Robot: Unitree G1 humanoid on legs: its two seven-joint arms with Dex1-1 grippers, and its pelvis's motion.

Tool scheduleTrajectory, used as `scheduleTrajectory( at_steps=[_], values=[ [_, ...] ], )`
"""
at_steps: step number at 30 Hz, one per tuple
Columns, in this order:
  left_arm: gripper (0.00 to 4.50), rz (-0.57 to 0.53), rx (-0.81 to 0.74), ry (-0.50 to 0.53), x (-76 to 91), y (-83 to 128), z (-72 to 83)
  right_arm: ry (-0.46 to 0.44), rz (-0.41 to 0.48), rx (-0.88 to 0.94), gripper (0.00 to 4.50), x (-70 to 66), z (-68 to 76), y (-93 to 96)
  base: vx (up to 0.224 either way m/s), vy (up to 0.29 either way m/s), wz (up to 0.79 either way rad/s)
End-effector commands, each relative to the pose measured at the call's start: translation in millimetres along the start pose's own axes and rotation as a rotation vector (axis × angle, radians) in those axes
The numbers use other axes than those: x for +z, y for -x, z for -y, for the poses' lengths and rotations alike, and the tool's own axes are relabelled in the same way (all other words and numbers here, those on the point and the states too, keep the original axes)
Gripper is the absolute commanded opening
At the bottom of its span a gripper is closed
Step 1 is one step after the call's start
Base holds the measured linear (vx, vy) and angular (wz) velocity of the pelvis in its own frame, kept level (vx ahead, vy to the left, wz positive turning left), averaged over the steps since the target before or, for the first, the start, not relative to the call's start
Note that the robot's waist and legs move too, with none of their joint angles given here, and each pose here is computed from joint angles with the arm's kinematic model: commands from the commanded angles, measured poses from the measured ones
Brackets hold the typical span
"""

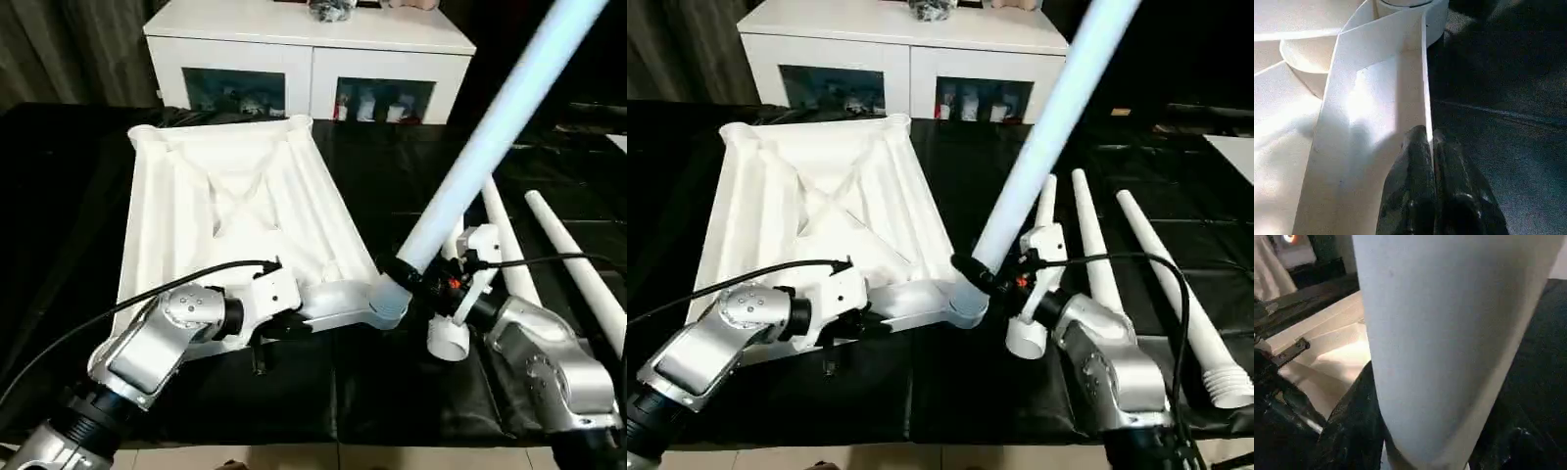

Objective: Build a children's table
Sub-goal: Insert table leg to table base

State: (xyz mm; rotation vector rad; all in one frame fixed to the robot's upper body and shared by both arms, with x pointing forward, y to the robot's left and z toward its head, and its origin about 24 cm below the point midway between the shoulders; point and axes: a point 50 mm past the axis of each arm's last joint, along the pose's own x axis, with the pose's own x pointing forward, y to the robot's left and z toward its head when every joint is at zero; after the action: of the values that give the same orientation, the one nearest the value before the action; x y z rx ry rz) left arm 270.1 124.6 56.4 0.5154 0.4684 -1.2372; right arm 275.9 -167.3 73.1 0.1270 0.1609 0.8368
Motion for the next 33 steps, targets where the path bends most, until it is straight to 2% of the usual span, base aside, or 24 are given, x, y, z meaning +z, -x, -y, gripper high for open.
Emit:
scheduleTrajectory(
  at_steps=[1, 6, 13, 16, 19, 26, 31, 33],
  values=[
    [0.00, 0.043, -0.010, -0.032, 13.3, 0.6, -1.5, -0.032, -0.122, 0.033, 1.85, -17.3, -2.5, 2.6, 0.000, 0.000, 0.00],
    [0.00, 0.056, -0.050, -0.073, 25.4, -4.3, -5.5, 0.001, -0.197, 0.046, 1.85, -16.8, 3.0, 10.9, 0.000, 0.000, 0.00],
    [0.00, 0.064, -0.097, -0.106, 31.8, -5.9, -6.0, 0.012, -0.266, 0.062, 1.85, -15.9, 13.2, 16.2, 0.000, 0.000, 0.00],
    [0.00, 0.060, -0.098, -0.110, 32.4, -4.5, -7.2, 0.020, -0.274, 0.063, 1.85, -11.8, 19.2, 12.4, 0.000, 0.000, 0.00],
    [0.00, 0.057, -0.091, -0.117, 33.5, -1.8, -8.3, 0.057, -0.291, 0.109, 1.85, -0.4, 23.7, 6.1, 0.000, 0.000, 0.00],
    [0.00, 0.064, -0.055, -0.100, 33.0, -1.2, -6.4, 0.098, -0.281, 0.203, 1.84, 18.5, 20.9, -5.7, 0.000, 0.000, 0.00],
    [0.00, 0.067, -0.040, -0.090, 31.4, 0.1, -6.8, 0.099, -0.280, 0.205, 1.84, 17.3, 21.6, -6.9, 0.000, 0.000, 0.00],
    [0.00, 0.064, -0.042, -0.090, 30.9, -0.3, -6.8, 0.072, -0.271, 0.210, 1.84, 17.7, 23.0, -5.8, 0.000, 0.000, 0.00]
  ],
)
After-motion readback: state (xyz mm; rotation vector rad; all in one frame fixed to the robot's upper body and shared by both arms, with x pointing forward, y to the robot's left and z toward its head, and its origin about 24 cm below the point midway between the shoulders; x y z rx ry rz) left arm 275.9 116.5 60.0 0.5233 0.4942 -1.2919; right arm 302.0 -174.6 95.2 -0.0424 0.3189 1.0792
